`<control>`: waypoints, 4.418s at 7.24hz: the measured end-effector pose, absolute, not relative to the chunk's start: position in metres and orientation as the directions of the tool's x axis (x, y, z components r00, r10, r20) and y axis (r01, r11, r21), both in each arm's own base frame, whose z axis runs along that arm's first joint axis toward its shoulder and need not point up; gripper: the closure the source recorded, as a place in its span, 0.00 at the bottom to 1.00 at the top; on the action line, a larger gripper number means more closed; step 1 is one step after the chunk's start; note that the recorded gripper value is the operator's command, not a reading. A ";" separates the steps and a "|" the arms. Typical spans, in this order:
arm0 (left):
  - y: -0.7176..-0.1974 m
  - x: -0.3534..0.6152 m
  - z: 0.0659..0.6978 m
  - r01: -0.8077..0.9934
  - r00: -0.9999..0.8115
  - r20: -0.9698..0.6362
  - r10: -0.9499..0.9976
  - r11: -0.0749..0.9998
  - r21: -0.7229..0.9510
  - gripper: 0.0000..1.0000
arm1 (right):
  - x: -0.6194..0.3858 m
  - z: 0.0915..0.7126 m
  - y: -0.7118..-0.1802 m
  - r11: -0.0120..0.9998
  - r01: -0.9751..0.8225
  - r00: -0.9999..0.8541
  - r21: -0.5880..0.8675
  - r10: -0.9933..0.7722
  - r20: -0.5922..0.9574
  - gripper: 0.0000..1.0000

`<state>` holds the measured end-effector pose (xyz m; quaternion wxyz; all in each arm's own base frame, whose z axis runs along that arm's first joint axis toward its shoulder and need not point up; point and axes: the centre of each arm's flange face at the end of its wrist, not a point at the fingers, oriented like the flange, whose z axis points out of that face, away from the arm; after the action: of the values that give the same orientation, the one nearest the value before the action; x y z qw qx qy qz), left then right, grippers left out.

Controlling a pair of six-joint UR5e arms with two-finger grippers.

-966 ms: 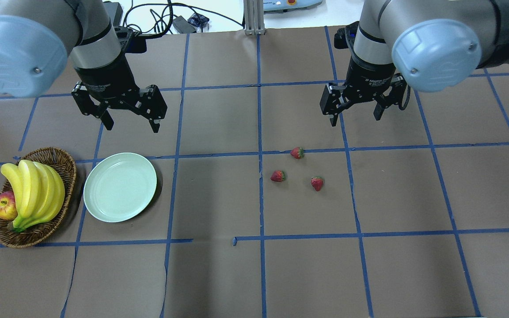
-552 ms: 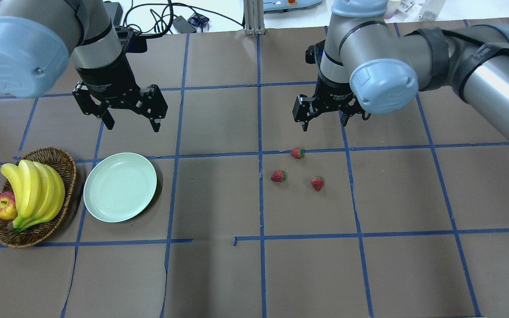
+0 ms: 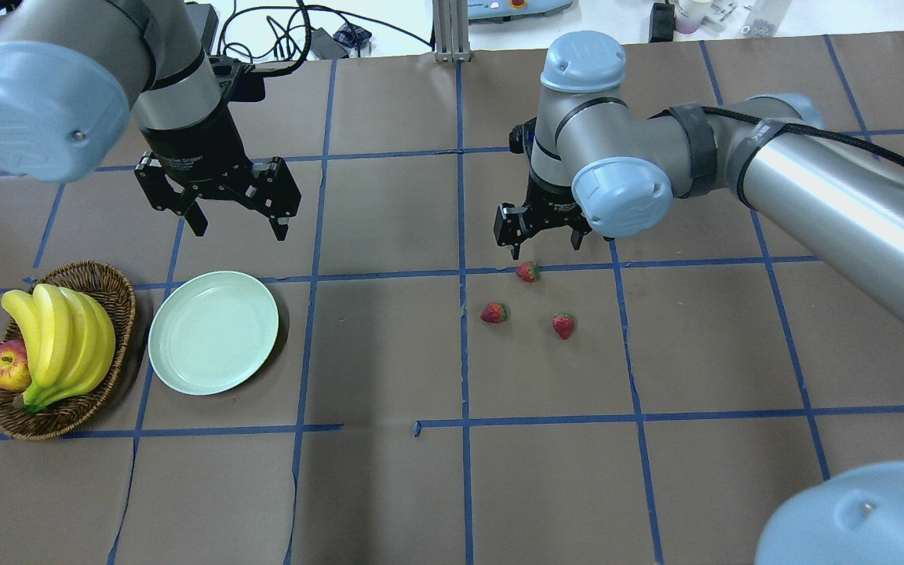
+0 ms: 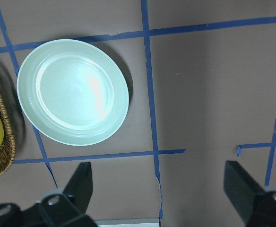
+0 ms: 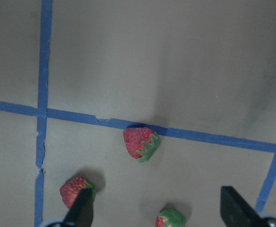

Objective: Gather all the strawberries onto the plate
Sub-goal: 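Move the right gripper down over the farthest strawberry, then close the right gripper on the strawberry and lift it, then carry the strawberry toward the plate and release it on the table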

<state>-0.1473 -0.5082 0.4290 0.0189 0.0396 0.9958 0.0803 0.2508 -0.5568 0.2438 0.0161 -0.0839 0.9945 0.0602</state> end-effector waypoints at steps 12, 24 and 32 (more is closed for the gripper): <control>-0.505 -0.148 0.421 0.077 -0.996 -0.028 0.083 0.982 0.175 0.00 | 0.257 0.175 -0.562 0.964 -0.195 -0.981 0.182 -0.190 -0.045 0.52; -0.504 -0.146 0.426 0.074 -0.996 -0.036 0.081 0.983 0.166 0.00 | 0.314 0.254 -0.568 0.974 -0.225 -0.974 0.017 -0.224 -0.045 1.00; -0.506 -0.142 0.426 0.065 -0.997 -0.031 0.071 0.984 0.166 0.00 | 0.392 0.197 -0.525 0.942 -0.312 -0.946 0.126 -0.296 -0.133 0.87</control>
<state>-0.1417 -0.5056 0.4260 0.0182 0.0342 0.9958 0.0826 0.3918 -0.5253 0.1969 0.0559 -0.1546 0.9837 0.0729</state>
